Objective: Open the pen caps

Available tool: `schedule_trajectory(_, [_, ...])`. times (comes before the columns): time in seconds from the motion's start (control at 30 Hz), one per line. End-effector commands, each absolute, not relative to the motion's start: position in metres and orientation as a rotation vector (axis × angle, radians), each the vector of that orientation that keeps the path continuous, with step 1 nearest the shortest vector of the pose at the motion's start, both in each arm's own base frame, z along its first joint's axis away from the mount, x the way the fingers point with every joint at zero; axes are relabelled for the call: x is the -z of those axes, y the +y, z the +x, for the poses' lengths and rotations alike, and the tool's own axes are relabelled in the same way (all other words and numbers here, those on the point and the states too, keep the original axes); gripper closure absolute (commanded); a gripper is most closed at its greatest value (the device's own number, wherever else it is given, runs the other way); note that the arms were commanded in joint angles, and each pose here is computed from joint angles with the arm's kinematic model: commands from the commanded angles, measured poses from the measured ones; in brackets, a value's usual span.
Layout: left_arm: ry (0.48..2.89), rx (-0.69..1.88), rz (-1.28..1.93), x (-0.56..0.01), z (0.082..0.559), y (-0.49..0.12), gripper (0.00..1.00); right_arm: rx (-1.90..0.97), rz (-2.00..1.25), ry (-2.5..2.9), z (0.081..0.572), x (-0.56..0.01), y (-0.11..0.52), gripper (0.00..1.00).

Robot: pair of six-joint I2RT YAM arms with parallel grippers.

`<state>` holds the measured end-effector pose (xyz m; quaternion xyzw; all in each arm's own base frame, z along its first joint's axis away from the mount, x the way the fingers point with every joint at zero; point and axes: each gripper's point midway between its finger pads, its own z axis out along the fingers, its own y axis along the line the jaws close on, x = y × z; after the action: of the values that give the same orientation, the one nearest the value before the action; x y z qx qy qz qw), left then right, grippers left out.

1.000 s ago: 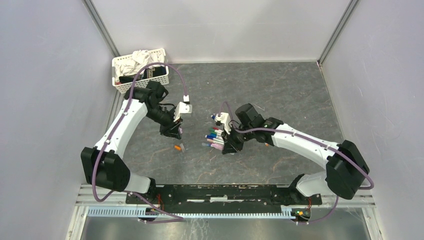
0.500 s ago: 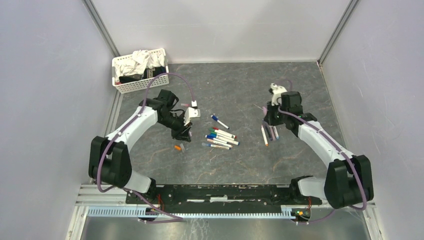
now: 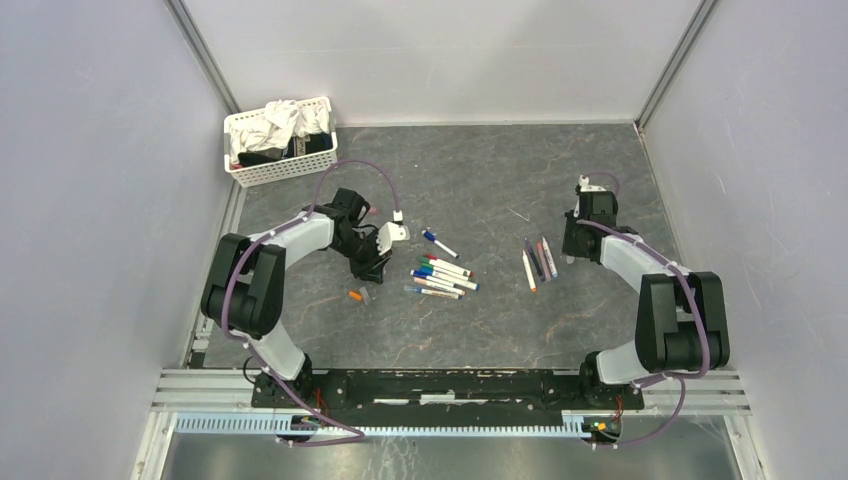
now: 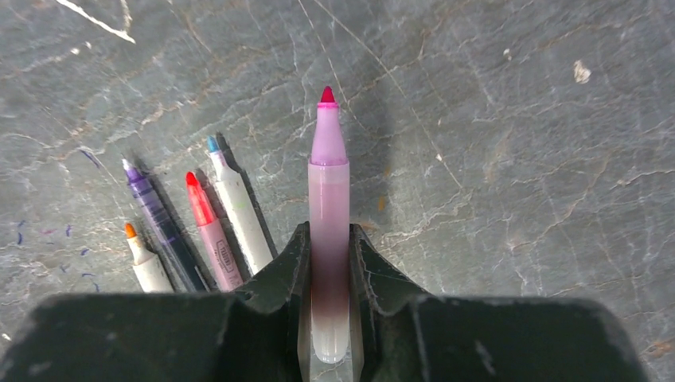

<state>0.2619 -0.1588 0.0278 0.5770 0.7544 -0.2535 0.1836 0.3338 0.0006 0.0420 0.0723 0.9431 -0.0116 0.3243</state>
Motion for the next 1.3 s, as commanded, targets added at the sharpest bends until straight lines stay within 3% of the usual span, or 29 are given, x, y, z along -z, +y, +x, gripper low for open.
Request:
schedule_trajectory(0.0, [2.137, 0.648, 1.589, -0.024, 0.277, -0.16, 0.84, 0.07, 0.241, 2.438, 0.341, -0.04, -0.007, 0.95])
schedule_trajectory(0.3, [2.137, 0.624, 1.576, -0.03, 0.282, -0.16, 0.68, 0.11, 0.238, 2.495, 0.332, -0.025, -0.011, 0.64])
schedule_trajectory(0.43, [2.13, 0.628, 1.578, -0.034, 0.282, -0.16, 0.64, 0.135, 0.242, 2.503, 0.329, -0.026, -0.014, 0.55])
schedule_trajectory(0.63, [2.089, 0.619, 1.566, -0.056, 0.285, -0.164, 0.58, 0.203, 0.276, 2.473, 0.328, -0.043, -0.025, 0.59])
schedule_trajectory(0.87, [1.982, 0.595, 1.545, -0.115, 0.295, -0.171, 0.45, 0.154, 0.208, 2.371, 0.344, -0.082, -0.008, 0.57])
schedule_trajectory(0.9, [1.971, 0.595, 1.54, -0.123, 0.296, -0.173, 0.4, 0.131, 0.189, 2.36, 0.347, -0.087, -0.002, 0.56])
schedule_trajectory(0.93, [1.953, 0.589, 1.533, -0.134, 0.297, -0.174, 0.33, 0.104, 0.159, 2.342, 0.35, -0.094, 0.008, 0.55])
schedule_trajectory(1.13, [1.86, 0.483, 1.447, -0.208, 0.307, -0.173, 0.22, -0.179, -0.234, 2.223, 0.36, -0.123, 0.113, 0.52])
schedule_trajectory(1.17, [1.842, 0.457, 1.432, -0.221, 0.308, -0.171, 0.03, -0.224, -0.304, 2.214, 0.361, -0.127, 0.132, 0.52])
schedule_trajectory(1.27, [1.769, 0.356, 1.39, -0.263, 0.308, -0.163, 0.0, -0.356, -0.52, 2.185, 0.362, -0.132, 0.188, 0.52])
